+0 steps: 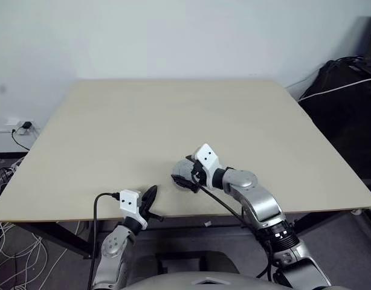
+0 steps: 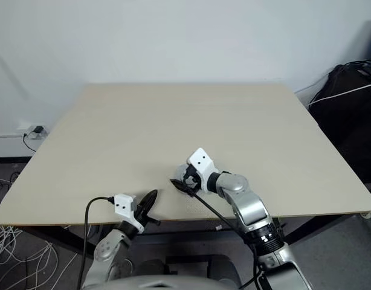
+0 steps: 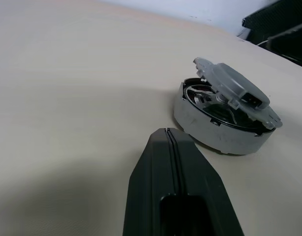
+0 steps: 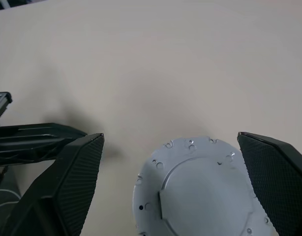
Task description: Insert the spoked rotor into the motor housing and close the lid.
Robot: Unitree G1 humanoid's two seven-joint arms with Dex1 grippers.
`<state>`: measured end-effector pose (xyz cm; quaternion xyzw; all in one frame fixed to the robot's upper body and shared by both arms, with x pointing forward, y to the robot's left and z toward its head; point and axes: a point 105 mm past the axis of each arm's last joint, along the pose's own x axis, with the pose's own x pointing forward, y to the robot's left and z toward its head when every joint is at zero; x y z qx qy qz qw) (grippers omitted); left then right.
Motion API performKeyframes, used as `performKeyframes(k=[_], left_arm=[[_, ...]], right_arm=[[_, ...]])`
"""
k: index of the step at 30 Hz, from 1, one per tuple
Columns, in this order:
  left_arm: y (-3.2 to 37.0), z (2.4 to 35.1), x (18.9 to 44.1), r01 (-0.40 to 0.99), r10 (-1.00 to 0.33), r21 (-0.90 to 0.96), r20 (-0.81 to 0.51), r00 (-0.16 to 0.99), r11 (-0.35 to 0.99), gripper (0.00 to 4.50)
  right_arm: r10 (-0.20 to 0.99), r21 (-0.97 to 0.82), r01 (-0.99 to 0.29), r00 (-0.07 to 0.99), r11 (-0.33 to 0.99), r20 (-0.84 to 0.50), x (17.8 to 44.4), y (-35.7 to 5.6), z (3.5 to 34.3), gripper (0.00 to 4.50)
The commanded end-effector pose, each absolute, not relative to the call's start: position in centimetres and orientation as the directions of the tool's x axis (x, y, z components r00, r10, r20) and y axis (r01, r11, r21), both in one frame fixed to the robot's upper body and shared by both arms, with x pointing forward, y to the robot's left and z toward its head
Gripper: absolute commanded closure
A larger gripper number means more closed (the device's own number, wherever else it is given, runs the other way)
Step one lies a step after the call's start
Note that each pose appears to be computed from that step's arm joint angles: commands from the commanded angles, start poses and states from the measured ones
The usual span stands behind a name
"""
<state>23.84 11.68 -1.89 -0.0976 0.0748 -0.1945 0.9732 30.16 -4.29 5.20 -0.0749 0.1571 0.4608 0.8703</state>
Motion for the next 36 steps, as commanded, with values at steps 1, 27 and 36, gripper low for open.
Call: performKeyframes(k=[1, 27, 36], left_arm=[[11.9, -0.2, 24.6, 0.384, -0.400, -0.201, -0.047, 0.915, 0.901, 4.50], [12.3, -0.6, 24.1, 0.367, -0.383, -0.192, -0.051, 0.923, 0.910, 4.50], [11.6, -0.4, 24.0, 0.378, -0.393, -0.192, -0.049, 0.918, 0.906, 4.50]], right_arm=[[0.795, 0.024, -0.836, 0.512, 0.548, -0.325, 30.6, -4.7, 5.7, 0.01], [0.756, 0.035, -0.819, 0.512, 0.573, -0.409, 32.6, -5.8, 2.2, 0.01], [0.748, 0.028, -0.809, 0.529, 0.587, -0.401, 32.8, -5.8, 2.3, 1.25]])
